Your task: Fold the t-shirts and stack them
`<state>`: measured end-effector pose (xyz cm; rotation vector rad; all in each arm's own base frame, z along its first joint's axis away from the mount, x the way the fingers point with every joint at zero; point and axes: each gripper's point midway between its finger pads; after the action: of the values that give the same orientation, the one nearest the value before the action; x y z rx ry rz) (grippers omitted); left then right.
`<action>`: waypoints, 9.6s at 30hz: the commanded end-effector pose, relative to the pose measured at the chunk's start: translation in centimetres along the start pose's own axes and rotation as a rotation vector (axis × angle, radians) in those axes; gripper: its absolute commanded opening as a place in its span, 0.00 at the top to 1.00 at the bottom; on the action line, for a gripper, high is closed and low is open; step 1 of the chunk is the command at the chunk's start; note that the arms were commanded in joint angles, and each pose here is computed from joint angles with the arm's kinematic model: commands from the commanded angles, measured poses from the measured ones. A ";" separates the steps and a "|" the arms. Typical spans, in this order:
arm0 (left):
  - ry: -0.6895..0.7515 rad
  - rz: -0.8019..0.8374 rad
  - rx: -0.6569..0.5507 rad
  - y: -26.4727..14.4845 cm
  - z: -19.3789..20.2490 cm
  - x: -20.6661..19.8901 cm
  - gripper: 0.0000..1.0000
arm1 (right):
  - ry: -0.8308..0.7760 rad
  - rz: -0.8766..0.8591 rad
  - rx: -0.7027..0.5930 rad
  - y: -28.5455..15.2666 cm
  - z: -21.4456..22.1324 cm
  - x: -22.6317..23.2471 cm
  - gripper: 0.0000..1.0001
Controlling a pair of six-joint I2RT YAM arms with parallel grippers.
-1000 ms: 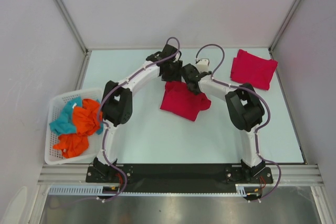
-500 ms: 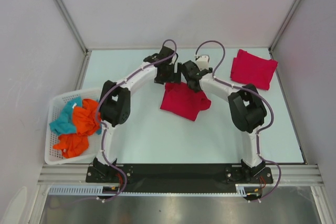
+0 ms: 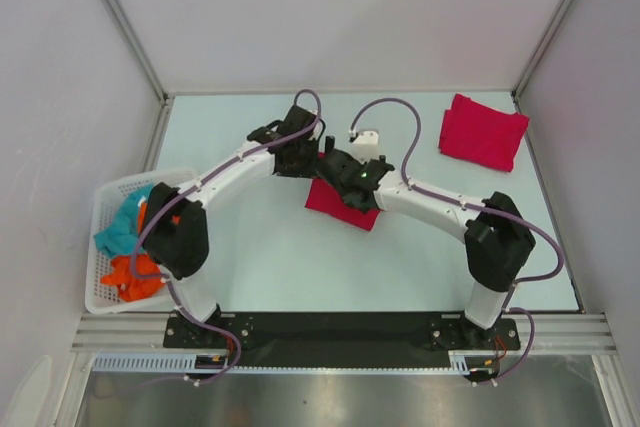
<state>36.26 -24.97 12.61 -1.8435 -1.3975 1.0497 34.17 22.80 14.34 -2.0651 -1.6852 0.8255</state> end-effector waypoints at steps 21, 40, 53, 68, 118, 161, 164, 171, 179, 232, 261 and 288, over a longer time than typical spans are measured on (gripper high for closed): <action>-0.001 0.009 0.017 3.2 4.4 0.8 0.06 | -0.108 0.050 0.175 1.4 11.5 2.3 0.48; 0.002 0.018 0.039 4.4 5.0 0.6 0.06 | -0.120 0.064 0.229 3.3 13.8 1.3 0.59; 0.002 0.036 0.046 4.6 5.2 0.0 0.06 | -0.091 0.108 0.224 4.0 13.3 -1.4 0.68; 0.017 0.079 0.053 4.4 5.5 -1.6 0.06 | -0.022 0.207 0.209 6.0 11.6 -4.6 0.85; -0.105 0.018 -0.057 -2.6 3.3 0.0 0.06 | 0.166 0.157 0.104 7.5 -1.3 -8.0 0.52; -0.032 0.120 -0.035 8.3 2.1 -4.9 0.11 | 0.193 0.217 0.099 0.4 0.0 -15.3 0.52; -0.040 0.152 -0.008 9.0 3.1 -5.3 0.16 | 0.191 0.223 0.098 0.1 0.1 -15.6 0.52; -0.047 0.205 -0.001 9.5 3.9 -5.8 0.40 | 0.198 0.231 0.100 -0.4 0.4 -16.1 0.52; -0.059 0.193 -0.031 7.5 4.0 -4.7 0.59 | 0.193 0.218 0.104 0.1 0.7 -15.4 0.52; -0.101 0.125 -0.011 9.2 9.6 -2.6 0.00 | 0.149 0.189 0.132 1.4 2.4 -13.7 0.52; -0.074 0.444 0.032 12.6 3.9 -13.8 0.57 | 0.196 0.261 0.115 1.4 1.1 -17.5 0.52; 0.021 0.544 -0.125 7.8 -8.2 -21.6 0.82 | 0.276 0.314 0.144 3.8 0.1 -20.7 0.52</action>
<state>44.01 -47.19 11.30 -2.2933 -1.0067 1.2536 32.23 1.69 15.27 -2.2177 -1.1365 0.7369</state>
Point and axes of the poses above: each gripper's point midway between its finger pads, its own y axis out along the fingers, its own x axis along the line the jaws close on, z = x × y, and after that the axes turned 5 degrees about -y, right-handed
